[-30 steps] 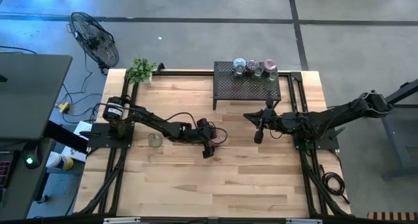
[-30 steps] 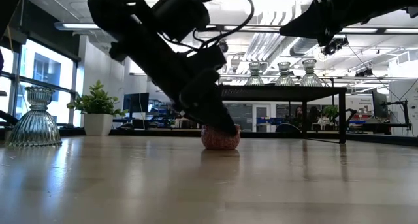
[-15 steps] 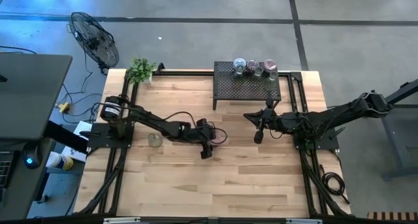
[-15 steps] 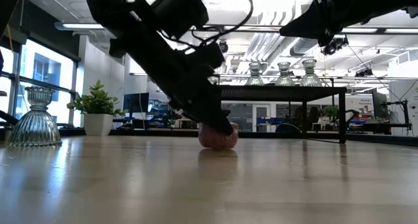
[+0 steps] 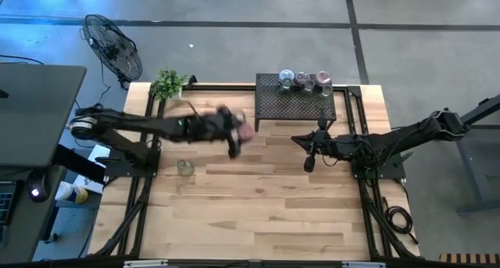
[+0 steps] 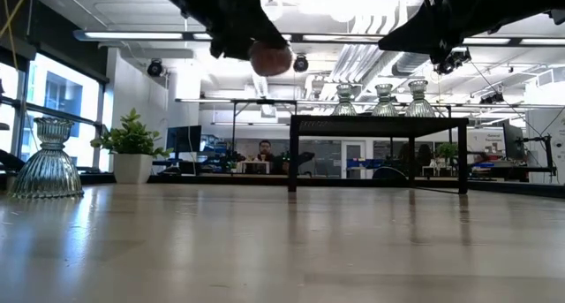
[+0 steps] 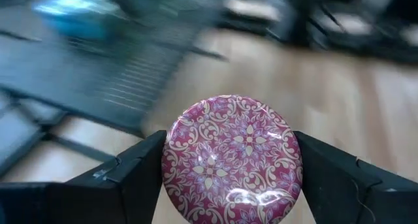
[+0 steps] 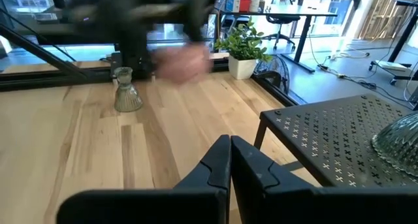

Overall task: Pick & Place candle stick holders
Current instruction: Put the pink scented candle on the shelf

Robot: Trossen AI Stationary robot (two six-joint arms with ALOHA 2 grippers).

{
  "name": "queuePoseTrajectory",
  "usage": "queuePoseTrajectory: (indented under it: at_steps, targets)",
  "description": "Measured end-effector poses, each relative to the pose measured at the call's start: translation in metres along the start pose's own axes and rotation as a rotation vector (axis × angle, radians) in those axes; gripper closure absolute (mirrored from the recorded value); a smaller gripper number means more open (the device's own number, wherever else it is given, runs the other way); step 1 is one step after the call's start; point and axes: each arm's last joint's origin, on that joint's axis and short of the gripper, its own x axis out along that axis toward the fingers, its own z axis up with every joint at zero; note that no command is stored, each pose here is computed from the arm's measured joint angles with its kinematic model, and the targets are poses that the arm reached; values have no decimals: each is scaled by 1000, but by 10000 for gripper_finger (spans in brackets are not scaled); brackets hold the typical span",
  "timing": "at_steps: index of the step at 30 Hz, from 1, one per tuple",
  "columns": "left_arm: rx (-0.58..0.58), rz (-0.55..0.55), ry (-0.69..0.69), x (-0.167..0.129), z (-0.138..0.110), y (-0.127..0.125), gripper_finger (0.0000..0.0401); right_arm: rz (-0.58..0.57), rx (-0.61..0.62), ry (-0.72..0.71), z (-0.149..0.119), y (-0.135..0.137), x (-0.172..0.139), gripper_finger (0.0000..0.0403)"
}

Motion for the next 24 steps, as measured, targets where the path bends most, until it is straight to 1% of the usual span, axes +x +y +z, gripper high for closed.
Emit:
queuePoseTrajectory:
  at_steps: [3, 5, 7, 9, 13, 17, 19, 24]
  targets:
    - [-48, 80, -19, -1, 15, 35, 113, 0, 8, 0, 0, 0, 0, 402]
    - [-64, 96, -14, 3, 26, 56, 113, 0, 8, 0, 0, 0, 0, 402]
    - [-64, 99, -39, 10, 39, 73, 113, 0, 8, 0, 0, 0, 0, 401]
    - [-59, 126, -39, 20, 48, 90, 113, -1, 7, 0, 0, 0, 0, 401]
    - [-46, 148, -64, 43, 71, 114, 113, -1, -5, 0, 0, 0, 0, 402]
    - [-2, 171, -21, 74, 79, 130, 112, -2, -12, 8, -1, 0, 0, 401]
    - [-6, 183, 10, 87, 80, 140, 112, 1, -12, 7, -1, 0, 0, 402]
    - [-23, 225, 28, 112, 79, 166, 112, 0, -21, 7, -1, 0, 0, 401]
